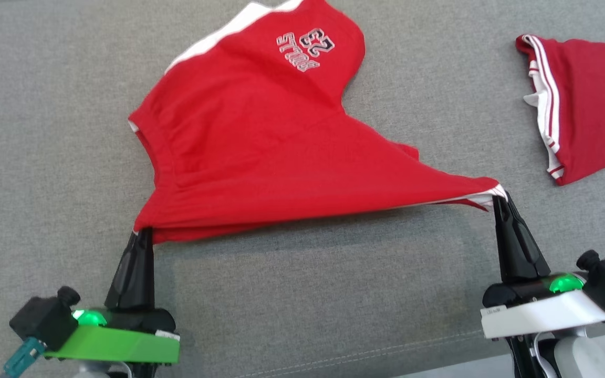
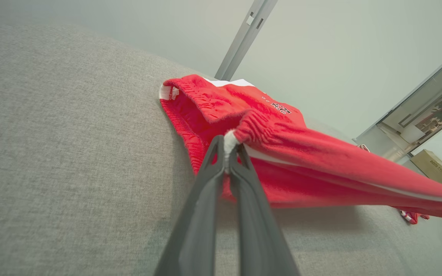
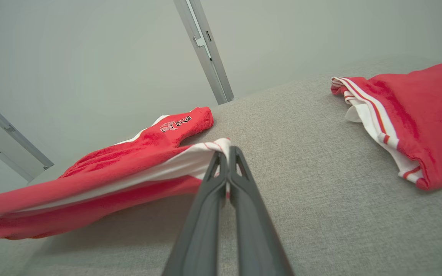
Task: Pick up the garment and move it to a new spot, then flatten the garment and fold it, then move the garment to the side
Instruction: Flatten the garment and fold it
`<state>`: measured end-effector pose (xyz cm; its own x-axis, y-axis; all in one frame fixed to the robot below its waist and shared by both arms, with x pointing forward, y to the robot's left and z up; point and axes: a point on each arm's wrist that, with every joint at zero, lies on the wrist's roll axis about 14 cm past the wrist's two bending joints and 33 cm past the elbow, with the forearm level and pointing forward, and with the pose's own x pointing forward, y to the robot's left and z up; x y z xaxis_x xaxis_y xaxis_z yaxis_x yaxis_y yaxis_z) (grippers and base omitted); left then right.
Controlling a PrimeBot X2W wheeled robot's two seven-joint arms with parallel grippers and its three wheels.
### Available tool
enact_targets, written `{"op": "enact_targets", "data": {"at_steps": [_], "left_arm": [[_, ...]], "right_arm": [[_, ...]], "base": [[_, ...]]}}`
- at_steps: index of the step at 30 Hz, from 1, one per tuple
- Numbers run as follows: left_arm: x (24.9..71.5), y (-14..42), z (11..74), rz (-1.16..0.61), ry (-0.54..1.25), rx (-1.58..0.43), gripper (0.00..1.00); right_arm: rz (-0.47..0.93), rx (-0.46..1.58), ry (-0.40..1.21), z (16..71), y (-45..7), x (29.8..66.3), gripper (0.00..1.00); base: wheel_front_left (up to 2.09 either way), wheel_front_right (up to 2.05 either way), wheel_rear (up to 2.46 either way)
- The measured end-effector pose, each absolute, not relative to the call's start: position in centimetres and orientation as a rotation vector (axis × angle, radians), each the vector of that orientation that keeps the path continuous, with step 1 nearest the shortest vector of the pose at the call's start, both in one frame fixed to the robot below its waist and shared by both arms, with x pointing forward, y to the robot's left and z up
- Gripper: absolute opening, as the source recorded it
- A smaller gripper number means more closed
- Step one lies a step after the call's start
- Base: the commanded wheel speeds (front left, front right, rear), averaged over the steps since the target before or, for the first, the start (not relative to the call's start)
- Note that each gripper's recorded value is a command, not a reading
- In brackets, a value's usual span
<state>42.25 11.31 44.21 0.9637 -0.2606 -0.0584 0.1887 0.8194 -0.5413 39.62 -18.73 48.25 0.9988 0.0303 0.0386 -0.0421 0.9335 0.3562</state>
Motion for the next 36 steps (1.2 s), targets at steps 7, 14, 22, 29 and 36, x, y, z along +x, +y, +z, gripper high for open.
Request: {"op": "enact_targets", "data": {"at_steps": [7, 14, 22, 29, 36], "left_arm": [[38.6, 11.2, 46.3, -0.220, 0.088, -0.579, 0.00], [36.1, 10.7, 48.6, -0.245, 0.035, -0.579, 0.00], [33.4, 10.5, 49.1, -0.274, 0.041, -0.575, 0.00], [32.2, 8.9, 48.1, -0.311, 0.097, -0.619, 0.00], [32.6, 7.4, 47.6, -0.336, 0.135, -0.671, 0.00]], "right_arm": [[0.022, 0.371, -0.082, 50.4, -19.0, 36.2, 0.00], [0.033, 0.365, -0.135, 52.3, -18.7, 33.7, 0.00], [0.048, 0.348, -0.151, 53.7, -18.7, 32.2, 0.00], [0.069, 0.341, -0.103, 52.7, -18.3, 32.7, 0.00], [0.098, 0.320, -0.051, 51.2, -17.9, 34.8, 0.00]], "base": [[0.00, 0.00, 0.00], [0.00, 0.00, 0.00], [0.00, 0.00, 0.00], [0.00, 0.00, 0.00], [0.00, 0.00, 0.00]]}}
